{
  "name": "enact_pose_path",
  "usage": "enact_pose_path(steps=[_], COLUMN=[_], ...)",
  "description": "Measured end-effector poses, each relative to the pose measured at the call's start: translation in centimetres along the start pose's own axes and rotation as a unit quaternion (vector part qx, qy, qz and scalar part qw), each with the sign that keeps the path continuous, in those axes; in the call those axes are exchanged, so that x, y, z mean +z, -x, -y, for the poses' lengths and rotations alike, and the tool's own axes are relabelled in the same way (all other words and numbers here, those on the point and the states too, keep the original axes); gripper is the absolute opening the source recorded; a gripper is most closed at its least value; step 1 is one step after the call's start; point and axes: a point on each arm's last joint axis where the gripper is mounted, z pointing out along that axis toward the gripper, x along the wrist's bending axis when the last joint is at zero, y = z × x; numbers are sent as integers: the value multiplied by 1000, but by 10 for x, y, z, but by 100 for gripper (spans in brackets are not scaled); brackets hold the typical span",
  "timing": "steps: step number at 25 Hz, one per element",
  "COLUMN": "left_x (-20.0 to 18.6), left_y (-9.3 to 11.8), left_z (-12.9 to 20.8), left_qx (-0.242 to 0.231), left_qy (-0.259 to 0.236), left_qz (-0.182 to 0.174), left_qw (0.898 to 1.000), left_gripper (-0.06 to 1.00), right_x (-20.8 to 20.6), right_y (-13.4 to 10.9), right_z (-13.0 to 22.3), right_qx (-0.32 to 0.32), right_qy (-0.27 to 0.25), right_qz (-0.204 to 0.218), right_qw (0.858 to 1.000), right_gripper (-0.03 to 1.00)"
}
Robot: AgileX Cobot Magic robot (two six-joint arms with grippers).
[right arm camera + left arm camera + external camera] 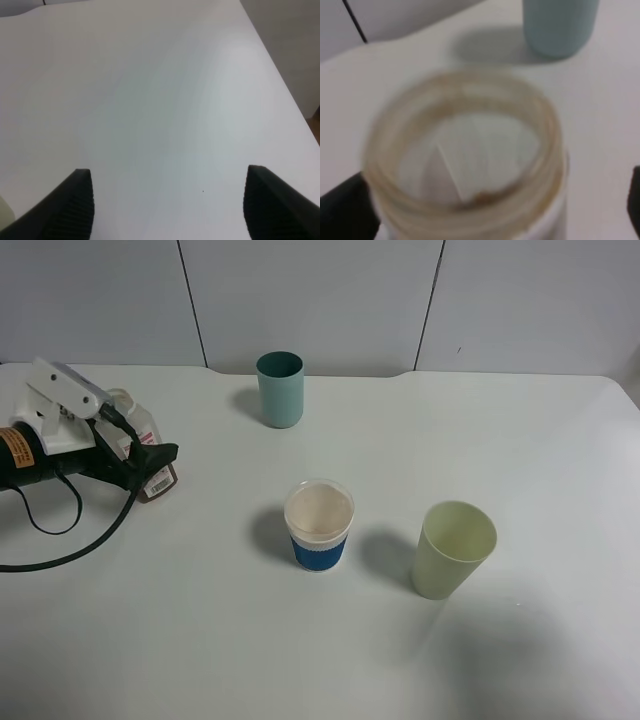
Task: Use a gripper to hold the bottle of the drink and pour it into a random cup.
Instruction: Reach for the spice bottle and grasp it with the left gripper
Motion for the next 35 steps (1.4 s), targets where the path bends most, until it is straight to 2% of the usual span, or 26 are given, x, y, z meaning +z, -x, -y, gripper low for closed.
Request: enact_pose_path(steps=[15, 18, 23, 25, 27, 29, 30, 35], left_x=[8, 10, 10, 10, 10, 10, 10, 10], left_y=[-4, -3, -3, -3, -4, -5, -5, -5], left_z=[29, 32, 32, 32, 32, 32, 32, 32], left_qx=[-47, -50, -53, -56, -65, -74, -79, -84], left_qy=[-13, -13, -8, -8, -7, -7, -7, -7], left_qz=[9, 12, 12, 12, 7, 2, 1, 0], left_qw=[999, 999, 999, 998, 998, 997, 997, 996], left_gripper=[99, 95, 79, 67, 50, 38, 36, 36], right_x=[0, 0, 0, 0, 0, 0, 0, 0], right_y=[0, 0, 0, 0, 0, 0, 0, 0], right_z=[0, 0, 0, 0, 0, 0, 0, 0], right_qx=[0, 0, 0, 0, 0, 0, 0, 0], right_qy=[0, 0, 0, 0, 0, 0, 0, 0], right_qz=[0, 0, 0, 0, 0, 0, 0, 0], right_qw=[1000, 1000, 1000, 1000, 1000, 1000, 1000, 1000], right_gripper=[63, 63, 63, 63, 63, 63, 63, 63])
